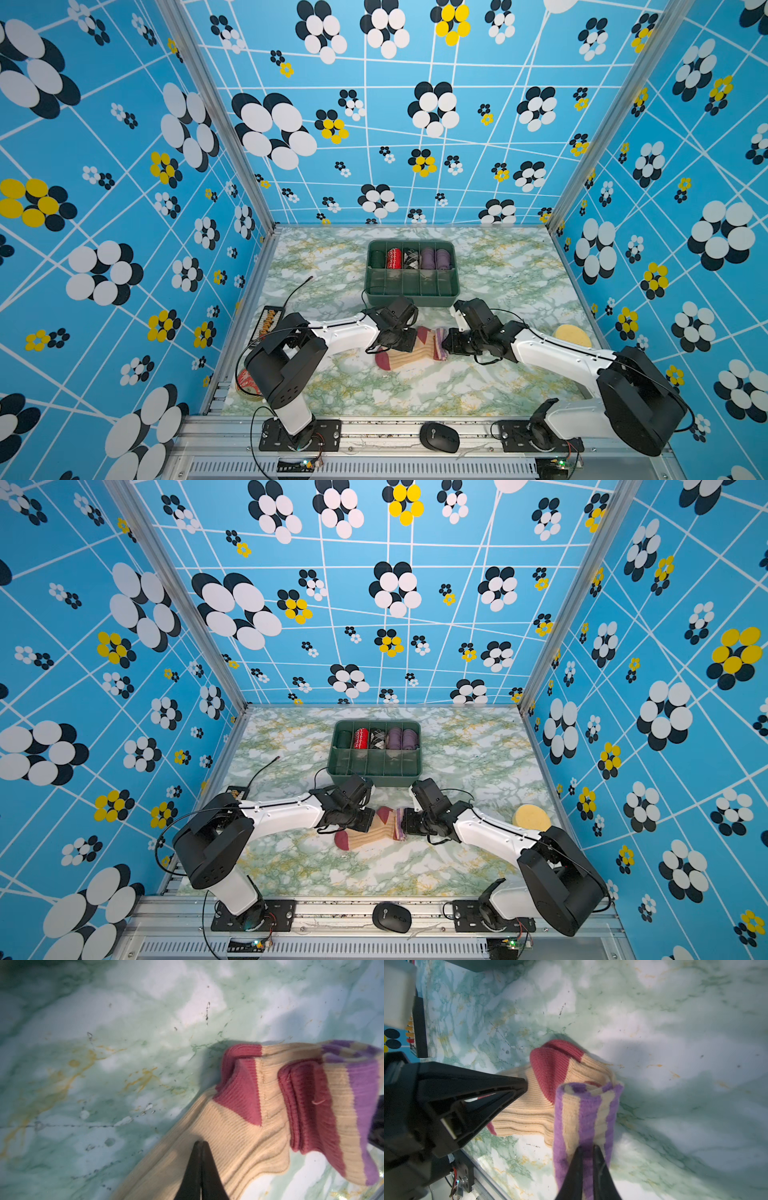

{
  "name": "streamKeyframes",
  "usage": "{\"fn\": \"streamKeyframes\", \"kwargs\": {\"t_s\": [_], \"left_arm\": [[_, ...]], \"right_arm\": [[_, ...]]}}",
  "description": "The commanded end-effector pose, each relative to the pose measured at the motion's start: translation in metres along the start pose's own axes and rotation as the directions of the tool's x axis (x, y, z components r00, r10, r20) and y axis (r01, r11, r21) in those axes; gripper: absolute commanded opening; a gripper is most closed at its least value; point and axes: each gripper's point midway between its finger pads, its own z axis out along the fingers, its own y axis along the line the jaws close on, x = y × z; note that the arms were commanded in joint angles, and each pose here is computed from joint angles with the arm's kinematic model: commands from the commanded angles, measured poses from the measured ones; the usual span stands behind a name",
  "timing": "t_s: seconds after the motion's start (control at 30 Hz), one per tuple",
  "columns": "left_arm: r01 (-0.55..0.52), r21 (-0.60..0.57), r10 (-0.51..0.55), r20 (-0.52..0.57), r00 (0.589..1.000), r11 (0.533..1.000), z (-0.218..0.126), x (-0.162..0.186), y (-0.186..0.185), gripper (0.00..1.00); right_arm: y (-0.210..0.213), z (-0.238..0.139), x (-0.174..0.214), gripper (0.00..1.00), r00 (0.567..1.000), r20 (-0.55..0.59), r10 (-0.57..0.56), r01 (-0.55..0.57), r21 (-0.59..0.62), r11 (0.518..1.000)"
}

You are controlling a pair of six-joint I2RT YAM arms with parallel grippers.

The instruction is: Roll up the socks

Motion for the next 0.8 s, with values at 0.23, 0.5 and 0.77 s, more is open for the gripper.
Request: {"fn": "streamKeyframes", "kwargs": {"t_s": [0.23, 0.5, 0.77], "left_arm": [[0.008, -0.008, -0.008, 0.018, 1.000, 1.000, -0.006, 0.000, 0.013, 0.05], [0.022, 0.008, -0.023, 0.017, 1.000, 1.000, -0.004, 0.001, 0.015, 0.06], [0.027, 0.038, -0.028, 0.021, 0.999, 0.999, -0.006, 0.000, 0.009, 0.06]], "right_arm": [[0.014, 0.000, -0.006, 0.13, 1.000, 0.003, -0.018, 0.018, 0.000, 1.000], [0.015, 0.010, -0.004, 0.13, 1.000, -0.021, -0.022, 0.022, 0.003, 1.000], [0.023, 0.015, -0.009, 0.13, 0.999, -0.019, -0.026, 0.026, -0.013, 1.000]]}}
